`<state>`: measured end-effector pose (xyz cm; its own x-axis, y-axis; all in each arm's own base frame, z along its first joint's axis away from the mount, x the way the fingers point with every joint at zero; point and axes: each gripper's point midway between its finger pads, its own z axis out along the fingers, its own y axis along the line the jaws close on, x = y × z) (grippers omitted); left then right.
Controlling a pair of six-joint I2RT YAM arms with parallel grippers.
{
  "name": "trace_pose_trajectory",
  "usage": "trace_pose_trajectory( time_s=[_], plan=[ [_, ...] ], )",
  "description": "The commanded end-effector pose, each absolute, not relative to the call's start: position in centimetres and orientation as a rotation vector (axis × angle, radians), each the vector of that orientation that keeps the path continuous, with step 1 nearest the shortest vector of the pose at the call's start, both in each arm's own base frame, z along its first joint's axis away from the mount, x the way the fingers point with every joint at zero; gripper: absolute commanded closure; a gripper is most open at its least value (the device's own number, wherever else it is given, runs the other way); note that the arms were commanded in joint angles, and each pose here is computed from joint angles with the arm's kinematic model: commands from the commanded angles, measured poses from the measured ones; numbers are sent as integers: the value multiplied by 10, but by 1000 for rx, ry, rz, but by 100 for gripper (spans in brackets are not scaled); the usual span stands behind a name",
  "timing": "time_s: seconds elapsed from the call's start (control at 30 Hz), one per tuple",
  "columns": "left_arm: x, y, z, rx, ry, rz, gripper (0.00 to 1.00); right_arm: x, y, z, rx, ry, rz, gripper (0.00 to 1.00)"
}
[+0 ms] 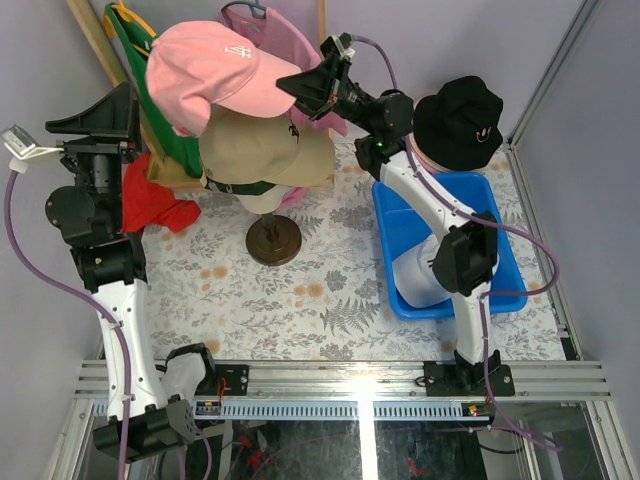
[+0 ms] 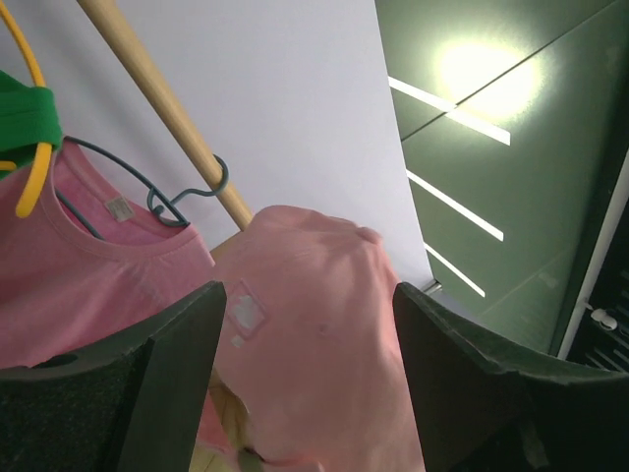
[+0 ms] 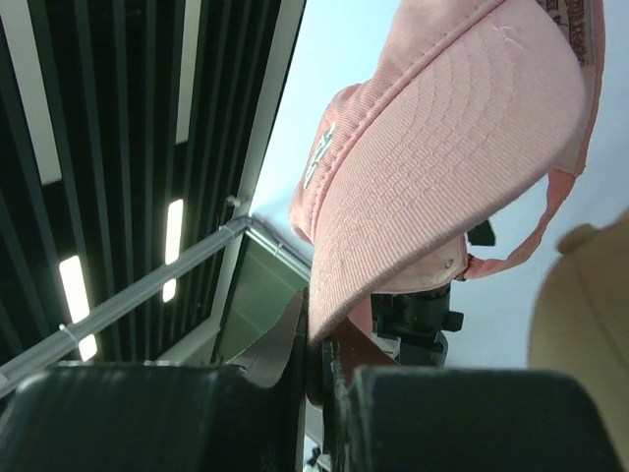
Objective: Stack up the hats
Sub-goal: Stack the hat on the hat.
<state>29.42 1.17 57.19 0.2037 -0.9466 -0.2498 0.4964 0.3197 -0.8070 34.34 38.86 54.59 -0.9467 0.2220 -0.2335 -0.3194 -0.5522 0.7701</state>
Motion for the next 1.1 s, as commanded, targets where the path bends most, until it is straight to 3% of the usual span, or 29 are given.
trace_pose_trajectory(
  time_s=[0.0, 0.47, 1.07],
  plan=[
    [283, 19, 589, -642, 813, -1024, 31, 303, 397, 581, -332, 1195, 2541, 100],
    [270, 36, 591, -679, 788, -854, 28, 310, 427, 535, -337, 1387, 2455, 100],
    [297, 40, 550, -714, 808, -912, 28, 338, 389, 521, -253, 1445, 2339, 100]
  ],
)
